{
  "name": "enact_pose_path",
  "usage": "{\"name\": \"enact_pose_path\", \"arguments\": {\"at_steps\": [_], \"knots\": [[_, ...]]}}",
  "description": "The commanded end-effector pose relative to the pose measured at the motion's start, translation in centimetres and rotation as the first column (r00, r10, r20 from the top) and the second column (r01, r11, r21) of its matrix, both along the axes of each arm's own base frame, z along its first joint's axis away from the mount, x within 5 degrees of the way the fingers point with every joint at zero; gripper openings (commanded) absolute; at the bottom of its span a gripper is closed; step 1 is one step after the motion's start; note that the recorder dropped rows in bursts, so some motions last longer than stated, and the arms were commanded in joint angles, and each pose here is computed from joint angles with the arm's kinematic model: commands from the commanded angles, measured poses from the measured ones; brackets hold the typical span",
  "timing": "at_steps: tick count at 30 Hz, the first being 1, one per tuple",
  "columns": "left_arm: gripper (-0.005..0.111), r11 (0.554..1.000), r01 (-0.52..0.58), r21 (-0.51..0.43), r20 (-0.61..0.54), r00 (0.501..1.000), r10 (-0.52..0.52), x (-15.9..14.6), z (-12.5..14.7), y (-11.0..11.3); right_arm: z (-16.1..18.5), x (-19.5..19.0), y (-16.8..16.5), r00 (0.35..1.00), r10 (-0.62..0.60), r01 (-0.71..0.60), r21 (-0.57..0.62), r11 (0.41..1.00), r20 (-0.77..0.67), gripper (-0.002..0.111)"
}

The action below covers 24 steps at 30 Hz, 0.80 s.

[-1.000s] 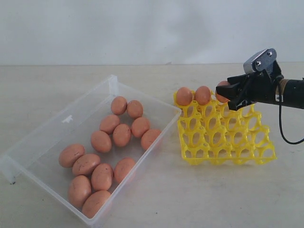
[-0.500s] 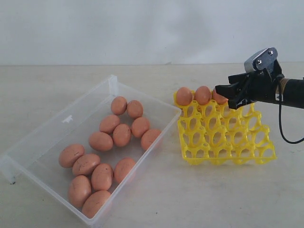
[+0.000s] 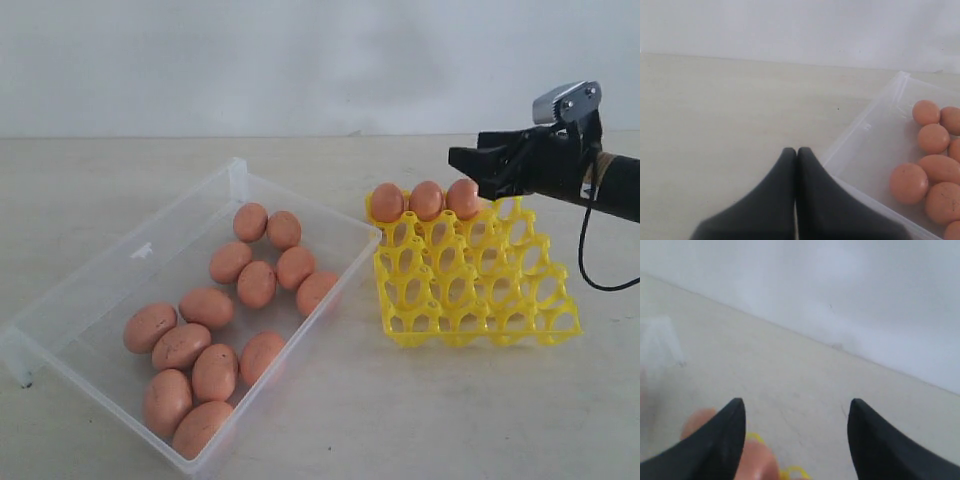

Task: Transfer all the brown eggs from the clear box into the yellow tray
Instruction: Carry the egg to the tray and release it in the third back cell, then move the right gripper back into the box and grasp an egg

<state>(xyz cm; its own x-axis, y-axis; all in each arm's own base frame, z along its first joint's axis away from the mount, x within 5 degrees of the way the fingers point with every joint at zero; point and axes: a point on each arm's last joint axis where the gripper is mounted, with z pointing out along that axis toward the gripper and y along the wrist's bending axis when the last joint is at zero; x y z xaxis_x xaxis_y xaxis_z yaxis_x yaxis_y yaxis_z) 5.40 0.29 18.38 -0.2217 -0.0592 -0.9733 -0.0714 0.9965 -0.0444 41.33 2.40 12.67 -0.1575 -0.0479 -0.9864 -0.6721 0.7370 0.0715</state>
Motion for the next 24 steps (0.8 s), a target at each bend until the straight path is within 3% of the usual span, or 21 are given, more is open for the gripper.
{"name": "enact_pose_path", "arguments": {"at_steps": [1,4,7,13,17,20,21,24], "knots": [[-0.004,1.000,0.004,0.000,0.008,1.000,-0.004,0.0,0.2,0.0,3.1,-0.3,0.6,0.996,0.050,-0.063,0.178,0.982,0.073,0.045],[-0.004,1.000,0.004,0.000,0.008,1.000,-0.004,0.0,0.2,0.0,5.3,-0.7,1.7,0.993,0.083,-0.099,0.206,0.973,0.087,0.025],[-0.004,1.000,0.004,0.000,0.008,1.000,-0.004,0.0,0.2,0.0,7.7,-1.9,4.0,0.970,0.197,-0.216,0.142,0.966,0.141,-0.001],[-0.004,1.000,0.004,0.000,0.008,1.000,-0.004,0.0,0.2,0.0,12.3,-5.5,11.7,0.879,0.415,-0.433,0.025,0.901,0.236,0.000],[-0.004,1.000,0.004,0.000,0.008,1.000,-0.004,0.0,0.2,0.0,13.1,-8.1,17.0,0.862,0.462,-0.385,-0.324,0.864,0.210,0.000],[-0.004,1.000,0.004,0.000,0.008,1.000,-0.004,0.0,0.2,0.0,12.4,-9.9,20.5,0.906,0.383,-0.190,-0.638,0.746,0.179,0.000],[-0.004,1.000,0.004,0.000,0.008,1.000,-0.004,0.0,0.2,0.0,12.1,-10.5,21.6,0.929,0.328,-0.093,-0.749,0.656,0.172,0.000],[-0.004,1.000,0.004,0.000,0.008,1.000,-0.004,0.0,0.2,0.0,11.8,-11.7,22.8,0.977,0.140,0.080,-0.881,0.467,0.163,0.000]]}}
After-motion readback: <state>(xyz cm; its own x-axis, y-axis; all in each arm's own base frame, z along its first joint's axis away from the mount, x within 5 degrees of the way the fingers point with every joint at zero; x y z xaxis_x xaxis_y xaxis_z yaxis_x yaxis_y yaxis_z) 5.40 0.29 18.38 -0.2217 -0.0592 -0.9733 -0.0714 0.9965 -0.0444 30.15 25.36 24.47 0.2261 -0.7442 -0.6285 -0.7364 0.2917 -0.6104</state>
